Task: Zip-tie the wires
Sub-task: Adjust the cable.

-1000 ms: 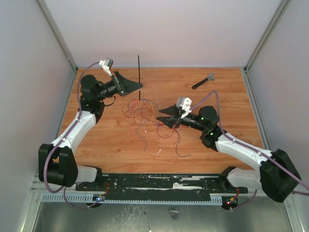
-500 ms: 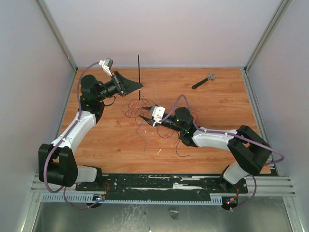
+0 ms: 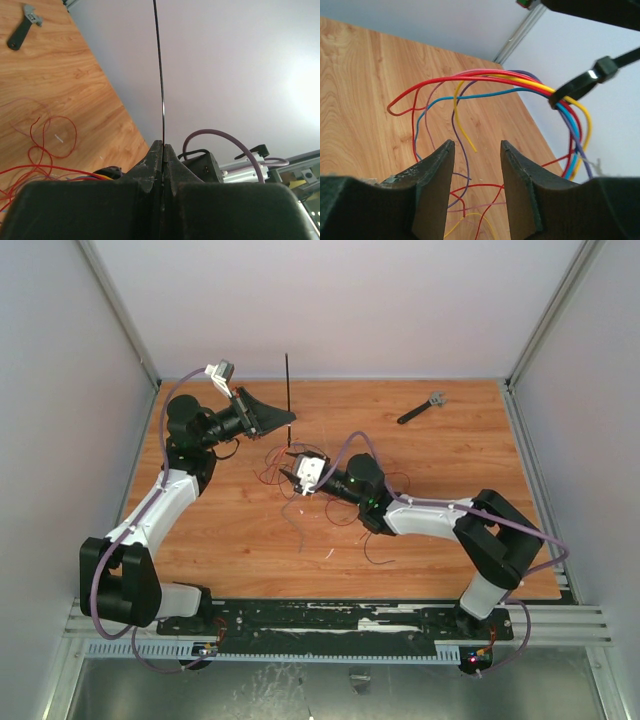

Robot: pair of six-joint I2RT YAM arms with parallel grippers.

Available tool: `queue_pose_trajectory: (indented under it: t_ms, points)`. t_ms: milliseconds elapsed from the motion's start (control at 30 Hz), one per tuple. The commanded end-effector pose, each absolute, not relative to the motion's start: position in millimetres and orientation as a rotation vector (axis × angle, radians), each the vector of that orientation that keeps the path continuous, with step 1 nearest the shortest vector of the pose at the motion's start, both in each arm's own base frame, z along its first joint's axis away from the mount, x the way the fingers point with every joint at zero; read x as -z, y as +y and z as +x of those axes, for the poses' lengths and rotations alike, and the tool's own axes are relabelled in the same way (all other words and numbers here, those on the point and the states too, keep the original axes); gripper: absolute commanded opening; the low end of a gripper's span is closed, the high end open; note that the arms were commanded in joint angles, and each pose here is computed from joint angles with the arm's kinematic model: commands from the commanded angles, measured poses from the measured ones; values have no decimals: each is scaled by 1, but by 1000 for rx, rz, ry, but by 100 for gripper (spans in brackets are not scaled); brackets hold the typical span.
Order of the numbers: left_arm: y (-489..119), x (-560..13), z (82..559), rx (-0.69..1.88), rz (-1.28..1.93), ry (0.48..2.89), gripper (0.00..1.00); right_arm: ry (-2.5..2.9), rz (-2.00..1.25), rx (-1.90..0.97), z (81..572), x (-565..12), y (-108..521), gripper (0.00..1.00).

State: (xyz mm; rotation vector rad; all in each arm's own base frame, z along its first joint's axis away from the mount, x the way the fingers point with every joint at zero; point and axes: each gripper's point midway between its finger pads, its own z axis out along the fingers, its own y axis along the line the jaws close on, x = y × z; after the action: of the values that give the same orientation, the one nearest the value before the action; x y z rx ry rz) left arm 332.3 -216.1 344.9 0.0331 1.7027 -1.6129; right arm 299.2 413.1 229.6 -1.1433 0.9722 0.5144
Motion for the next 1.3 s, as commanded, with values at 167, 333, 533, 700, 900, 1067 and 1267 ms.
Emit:
queue_pose_trajectory:
  t_ms: [167,333,533,700,900,1067,1267]
  points:
    - [-218,-358,327,1610,80,1657,0,952,-1191,-511,299,-228,434,35]
    - [-219,-356,328,1609,80,1662,0,980,-1216,-505,299,-223,439,17]
    - [-219,-356,334,1606,79,1663,0,1041,-1250,-518,285,-209,433,0]
    - [-220,-360,338,1605,87,1656,0,1105,-1254,-527,272,-192,420,0]
    - [-220,-360,341,1604,86,1655,0,1168,-1262,-551,262,-175,412,0]
    - [-221,-361,342,1603,86,1654,0,1204,-1291,-588,248,-160,415,0]
    - [-220,-362,343,1605,83,1651,0,1233,-1335,-628,226,-140,429,0]
